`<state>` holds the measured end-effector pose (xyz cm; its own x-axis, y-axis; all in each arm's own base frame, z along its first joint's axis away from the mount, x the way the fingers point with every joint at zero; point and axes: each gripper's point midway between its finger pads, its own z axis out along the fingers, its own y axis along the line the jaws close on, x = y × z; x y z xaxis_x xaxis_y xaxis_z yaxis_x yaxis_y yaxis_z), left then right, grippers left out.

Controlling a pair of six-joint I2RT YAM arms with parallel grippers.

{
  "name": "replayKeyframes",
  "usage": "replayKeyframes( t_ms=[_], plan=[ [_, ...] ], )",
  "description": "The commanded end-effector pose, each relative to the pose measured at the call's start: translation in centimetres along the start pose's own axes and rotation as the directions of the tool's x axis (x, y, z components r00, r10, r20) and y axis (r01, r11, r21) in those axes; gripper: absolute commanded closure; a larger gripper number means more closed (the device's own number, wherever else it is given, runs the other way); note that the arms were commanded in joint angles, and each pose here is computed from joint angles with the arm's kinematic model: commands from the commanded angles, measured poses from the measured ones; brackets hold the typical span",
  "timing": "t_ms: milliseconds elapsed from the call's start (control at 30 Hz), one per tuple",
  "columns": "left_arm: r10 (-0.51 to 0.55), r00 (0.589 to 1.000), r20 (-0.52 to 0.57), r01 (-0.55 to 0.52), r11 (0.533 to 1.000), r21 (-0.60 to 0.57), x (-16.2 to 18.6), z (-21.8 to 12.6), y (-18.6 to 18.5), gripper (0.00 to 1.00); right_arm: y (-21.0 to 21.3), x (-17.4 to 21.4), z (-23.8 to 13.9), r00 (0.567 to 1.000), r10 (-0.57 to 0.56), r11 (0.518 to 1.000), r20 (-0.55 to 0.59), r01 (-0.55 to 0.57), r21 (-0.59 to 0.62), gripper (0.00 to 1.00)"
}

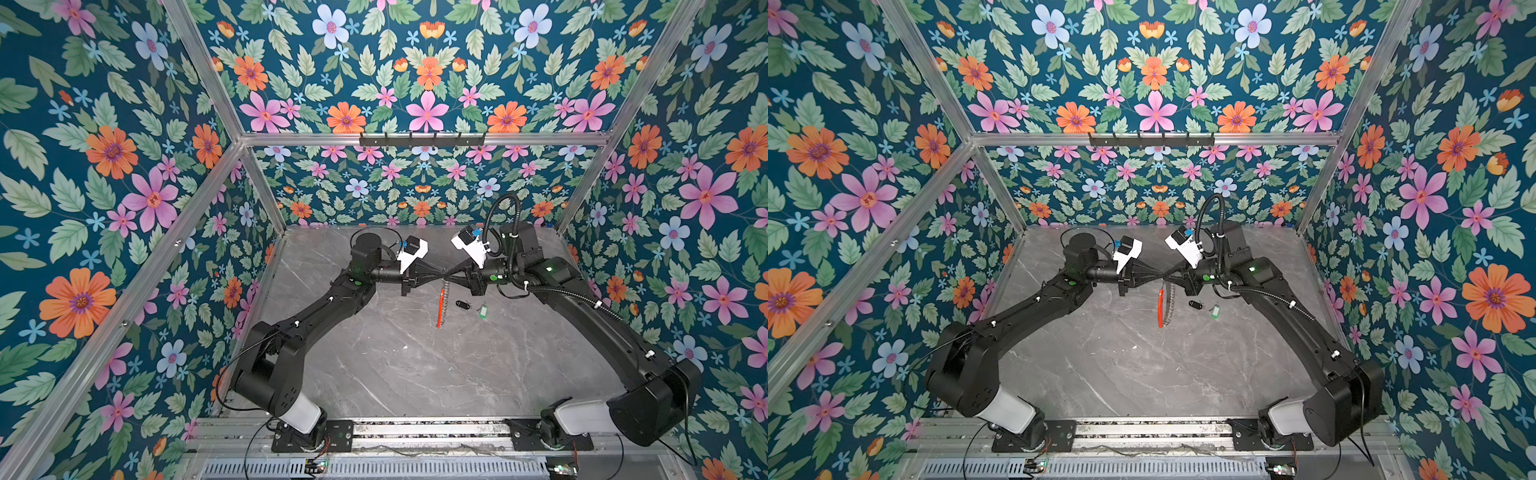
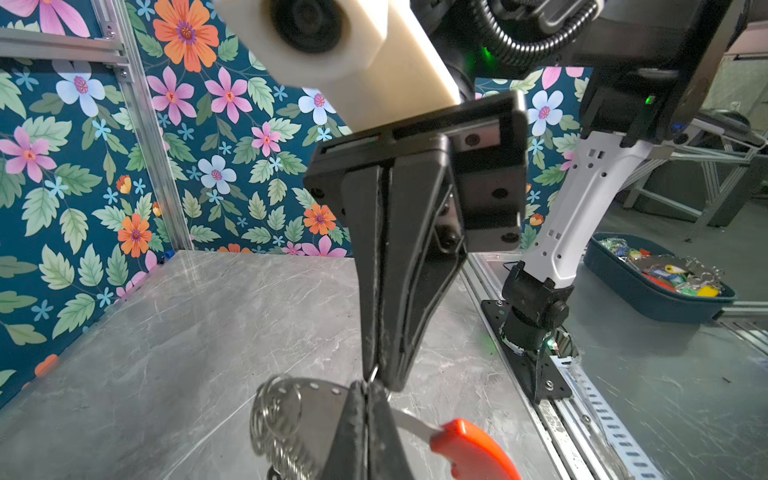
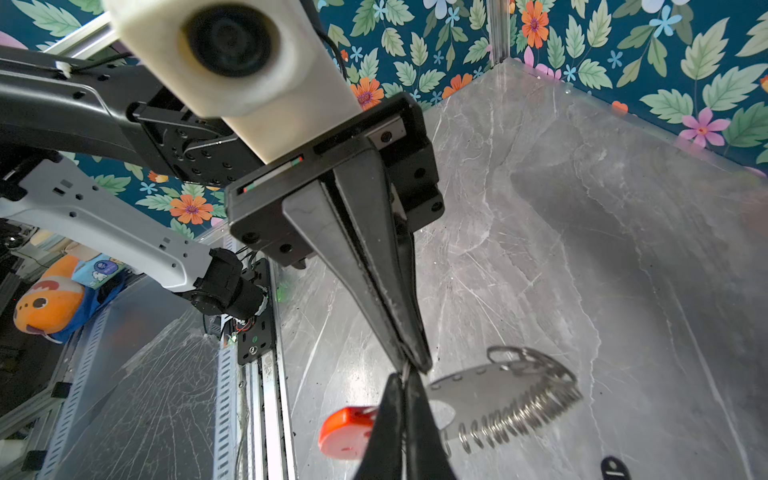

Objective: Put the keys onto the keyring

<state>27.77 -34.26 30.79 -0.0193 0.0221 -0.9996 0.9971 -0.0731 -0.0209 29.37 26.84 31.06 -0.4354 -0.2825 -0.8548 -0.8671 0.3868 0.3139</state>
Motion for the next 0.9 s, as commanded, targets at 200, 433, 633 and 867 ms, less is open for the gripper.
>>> replayKeyframes(
  t_ms=[200,433,633,867],
  plan=[
    [0.033,0.968,0.250,-0.003,0.993,-0.122,-4.3,-1.6,0.8,1.00,-1.2,-3.0,-2.1,0.971,0.081,0.995,0.223,-0.091,0.034,0.75],
    [0.019,0.918,0.397,0.033,0.992,-0.122,-6.5,-2.7,0.5,1.00,-0.8,-3.0,-2.8,0.953,0.123,0.992,0.278,-0.110,-0.059,0.76],
    [0.004,0.902,0.431,0.049,0.993,-0.111,-6.9,-2.8,0.5,1.00,0.1,-4.1,-2.8,0.947,0.119,0.988,0.297,-0.085,-0.125,0.76],
    [-0.013,0.891,0.454,0.060,0.994,-0.088,-7.1,-2.7,0.4,1.00,1.0,-5.0,-2.5,0.948,0.094,0.988,0.305,-0.051,-0.146,0.76]
  ],
)
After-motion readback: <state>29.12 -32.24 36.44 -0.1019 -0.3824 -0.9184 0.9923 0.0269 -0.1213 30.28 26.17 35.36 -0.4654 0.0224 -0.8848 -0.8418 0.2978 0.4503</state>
